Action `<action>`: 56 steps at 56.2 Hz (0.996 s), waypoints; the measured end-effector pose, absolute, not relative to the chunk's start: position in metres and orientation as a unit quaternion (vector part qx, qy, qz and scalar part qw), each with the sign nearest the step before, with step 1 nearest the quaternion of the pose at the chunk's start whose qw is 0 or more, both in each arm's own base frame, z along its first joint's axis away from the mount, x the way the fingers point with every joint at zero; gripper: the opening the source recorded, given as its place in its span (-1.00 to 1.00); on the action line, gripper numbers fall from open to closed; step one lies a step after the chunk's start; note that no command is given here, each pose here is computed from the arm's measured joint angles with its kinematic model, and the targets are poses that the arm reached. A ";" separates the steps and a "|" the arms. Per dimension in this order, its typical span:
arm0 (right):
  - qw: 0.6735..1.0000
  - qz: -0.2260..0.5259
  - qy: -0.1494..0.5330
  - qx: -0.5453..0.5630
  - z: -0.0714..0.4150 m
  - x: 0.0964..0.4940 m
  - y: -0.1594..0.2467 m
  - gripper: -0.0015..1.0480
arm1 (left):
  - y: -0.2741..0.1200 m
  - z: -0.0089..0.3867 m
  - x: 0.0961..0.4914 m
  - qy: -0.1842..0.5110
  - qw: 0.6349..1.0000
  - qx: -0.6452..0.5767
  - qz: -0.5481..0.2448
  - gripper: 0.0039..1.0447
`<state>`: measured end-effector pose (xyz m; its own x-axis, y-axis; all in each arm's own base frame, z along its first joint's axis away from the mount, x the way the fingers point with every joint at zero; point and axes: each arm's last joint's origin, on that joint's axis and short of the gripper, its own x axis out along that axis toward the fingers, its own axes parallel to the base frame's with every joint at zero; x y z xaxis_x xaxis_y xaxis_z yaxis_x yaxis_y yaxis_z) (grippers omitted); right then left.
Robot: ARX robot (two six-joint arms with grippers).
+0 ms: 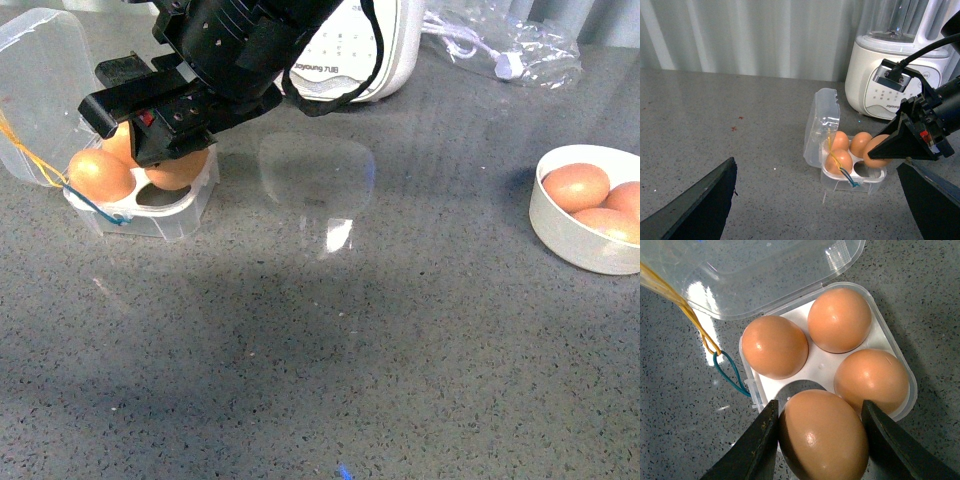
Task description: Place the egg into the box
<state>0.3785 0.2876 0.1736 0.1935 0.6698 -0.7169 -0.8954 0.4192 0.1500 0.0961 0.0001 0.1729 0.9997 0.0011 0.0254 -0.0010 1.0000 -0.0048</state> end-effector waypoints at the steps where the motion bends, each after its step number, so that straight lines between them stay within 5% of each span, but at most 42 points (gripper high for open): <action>1: 0.757 0.517 0.369 -0.154 0.174 0.378 0.288 -0.13 | 0.000 0.173 0.096 -0.013 1.000 -0.002 0.001 0.87; 20: 0.764 0.519 0.359 -0.136 0.180 0.379 0.289 0.89 | 0.000 0.173 0.096 -0.013 1.000 -0.002 0.001 0.87; 30: 0.807 0.494 0.308 -0.100 0.211 0.377 0.274 0.86 | 0.000 0.173 0.096 -0.013 1.000 -0.002 0.001 0.87; 42: 0.917 0.330 0.221 -0.036 0.248 0.371 0.215 0.86 | 0.000 0.173 0.096 -0.013 1.000 -0.002 0.001 0.87; 48: 0.991 0.111 0.075 -0.027 0.248 0.358 0.174 0.56 | 0.000 0.173 0.096 -0.013 1.000 -0.002 0.000 0.87; 56: 1.000 0.000 -0.006 0.004 0.237 0.322 0.122 0.15 | 0.000 0.173 0.096 -0.013 1.000 -0.002 0.001 0.87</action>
